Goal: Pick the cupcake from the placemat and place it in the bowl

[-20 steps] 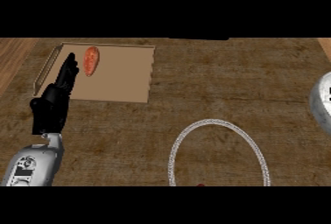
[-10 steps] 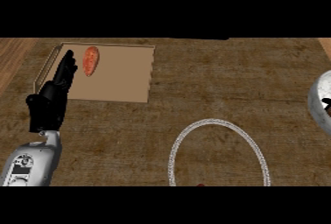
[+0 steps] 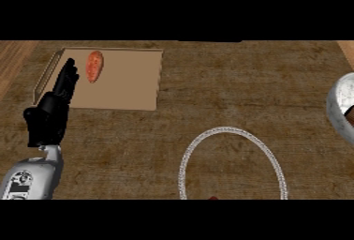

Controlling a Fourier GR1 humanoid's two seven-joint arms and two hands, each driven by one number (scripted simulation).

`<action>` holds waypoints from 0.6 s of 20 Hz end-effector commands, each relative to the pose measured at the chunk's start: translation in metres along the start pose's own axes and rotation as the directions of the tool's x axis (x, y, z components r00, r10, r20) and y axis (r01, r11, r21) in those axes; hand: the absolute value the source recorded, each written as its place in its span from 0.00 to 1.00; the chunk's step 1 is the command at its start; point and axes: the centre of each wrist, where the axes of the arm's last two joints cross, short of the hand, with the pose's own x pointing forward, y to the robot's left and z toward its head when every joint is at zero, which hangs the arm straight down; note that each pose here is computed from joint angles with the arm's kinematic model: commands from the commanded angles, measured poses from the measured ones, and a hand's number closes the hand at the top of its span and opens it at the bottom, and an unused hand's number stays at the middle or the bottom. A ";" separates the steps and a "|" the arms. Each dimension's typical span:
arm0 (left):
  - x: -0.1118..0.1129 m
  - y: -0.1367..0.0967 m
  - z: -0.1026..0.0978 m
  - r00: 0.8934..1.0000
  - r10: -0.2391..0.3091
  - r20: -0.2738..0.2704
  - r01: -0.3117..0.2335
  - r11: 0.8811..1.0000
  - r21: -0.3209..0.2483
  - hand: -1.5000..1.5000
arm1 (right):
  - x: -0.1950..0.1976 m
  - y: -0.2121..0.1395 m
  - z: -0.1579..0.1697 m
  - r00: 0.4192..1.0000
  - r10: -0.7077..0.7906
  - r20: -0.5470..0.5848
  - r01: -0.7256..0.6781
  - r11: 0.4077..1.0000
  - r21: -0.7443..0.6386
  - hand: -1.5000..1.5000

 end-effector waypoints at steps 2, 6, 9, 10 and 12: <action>-0.010 0.002 0.000 1.000 0.005 -0.007 -0.005 1.000 0.002 0.50 | -0.005 -0.037 0.030 0.993 -0.118 0.024 0.118 0.993 0.020 0.00; -0.010 0.006 0.006 1.000 0.001 -0.018 -0.001 1.000 0.017 0.50 | -0.012 -0.060 0.059 0.985 -0.174 0.012 0.173 0.983 0.053 0.00; 0.001 0.008 0.003 1.000 -0.006 -0.010 0.006 1.000 0.019 0.50 | -0.014 -0.060 0.063 0.981 -0.194 0.015 0.191 0.977 0.093 0.00; -0.013 0.012 0.004 0.999 0.004 -0.039 -0.004 1.000 0.016 0.50 | -0.011 -0.069 0.067 0.979 -0.200 0.028 0.196 0.975 0.106 0.00; -0.012 0.007 0.004 1.000 0.008 -0.027 -0.007 1.000 0.029 0.50 | -0.016 -0.068 0.074 0.976 -0.217 0.036 0.210 0.968 0.135 0.00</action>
